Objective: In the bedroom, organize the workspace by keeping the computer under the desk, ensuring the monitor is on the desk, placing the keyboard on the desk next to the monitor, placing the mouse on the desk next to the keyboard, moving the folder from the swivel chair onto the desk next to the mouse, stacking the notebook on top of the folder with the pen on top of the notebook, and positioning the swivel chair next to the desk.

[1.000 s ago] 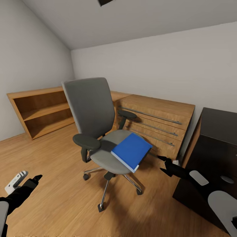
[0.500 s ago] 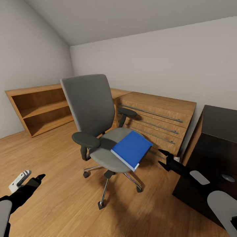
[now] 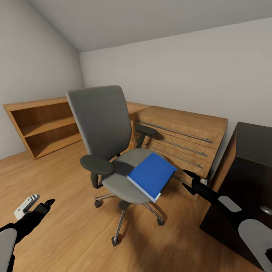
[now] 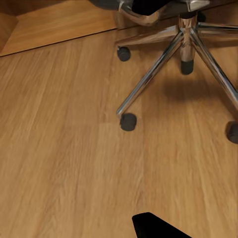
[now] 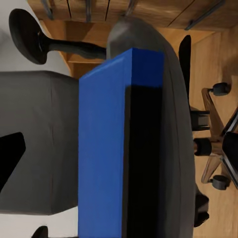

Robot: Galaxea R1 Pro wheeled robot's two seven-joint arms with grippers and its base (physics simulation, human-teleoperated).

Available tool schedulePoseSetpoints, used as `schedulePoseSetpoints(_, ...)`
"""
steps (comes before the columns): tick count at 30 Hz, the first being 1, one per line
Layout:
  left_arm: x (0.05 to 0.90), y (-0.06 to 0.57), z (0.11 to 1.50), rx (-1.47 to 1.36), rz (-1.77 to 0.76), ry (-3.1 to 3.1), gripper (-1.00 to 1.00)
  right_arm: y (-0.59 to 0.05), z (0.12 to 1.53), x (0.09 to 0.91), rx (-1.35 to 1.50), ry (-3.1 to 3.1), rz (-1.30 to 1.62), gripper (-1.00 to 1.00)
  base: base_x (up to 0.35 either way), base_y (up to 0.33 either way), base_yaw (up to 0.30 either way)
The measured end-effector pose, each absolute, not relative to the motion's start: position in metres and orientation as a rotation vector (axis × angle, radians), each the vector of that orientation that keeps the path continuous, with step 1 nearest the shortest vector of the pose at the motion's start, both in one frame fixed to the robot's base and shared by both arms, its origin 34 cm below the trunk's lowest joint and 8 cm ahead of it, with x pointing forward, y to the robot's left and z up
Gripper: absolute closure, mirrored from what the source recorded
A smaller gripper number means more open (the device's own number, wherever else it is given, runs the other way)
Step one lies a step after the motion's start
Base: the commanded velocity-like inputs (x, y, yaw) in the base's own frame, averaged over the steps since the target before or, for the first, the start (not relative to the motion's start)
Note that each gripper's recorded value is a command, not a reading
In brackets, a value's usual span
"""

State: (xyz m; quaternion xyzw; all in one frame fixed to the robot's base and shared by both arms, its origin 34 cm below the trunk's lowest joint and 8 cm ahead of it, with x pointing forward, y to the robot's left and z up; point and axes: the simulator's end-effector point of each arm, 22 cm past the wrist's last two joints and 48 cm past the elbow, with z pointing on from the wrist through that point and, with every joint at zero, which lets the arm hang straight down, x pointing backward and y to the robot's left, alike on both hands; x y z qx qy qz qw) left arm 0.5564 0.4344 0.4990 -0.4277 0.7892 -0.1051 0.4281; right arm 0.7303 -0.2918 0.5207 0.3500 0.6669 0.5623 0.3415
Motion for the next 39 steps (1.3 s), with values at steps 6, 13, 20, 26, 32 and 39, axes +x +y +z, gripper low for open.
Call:
schedulePoseSetpoints(6, 0.556, 0.434, 0.499, -1.068, -0.263, 1.971, -1.0, -0.29, 0.52, 0.73, 0.911, 1.737, 1.464, -1.0, 0.092, 0.0, 0.0)
schedulePoseSetpoints(13, 0.556, 0.434, 0.499, -1.068, -0.263, 1.971, -1.0, -0.289, 0.519, 0.73, 0.91, 1.74, 1.465, -1.0, 0.147, 0.0, 0.0)
schedulePoseSetpoints(20, 0.556, 0.434, 0.499, -1.069, -0.263, 1.97, -1.0, -0.292, 0.514, 0.729, 0.925, 1.742, 1.452, -1.0, 0.045, 0.0, 0.0)
schedulePoseSetpoints(26, 0.556, 0.434, 0.499, -1.071, -0.263, 1.969, -1.0, -0.296, 0.508, 0.728, 0.941, 1.742, 1.429, -1.0, 0.113, 0.0, 0.0)
schedulePoseSetpoints(32, 0.556, 0.434, 0.498, -1.072, -0.263, 1.97, -1.0, -0.298, 0.506, 0.728, 0.947, 1.741, 1.416, -1.0, 0.026, 0.0, 0.0)
schedulePoseSetpoints(39, 0.556, 0.434, 0.498, -1.072, -0.262, 1.97, -1.0, -0.299, 0.505, 0.729, 0.947, 1.741, 1.406, -1.0, 0.003, 0.0, 0.0)
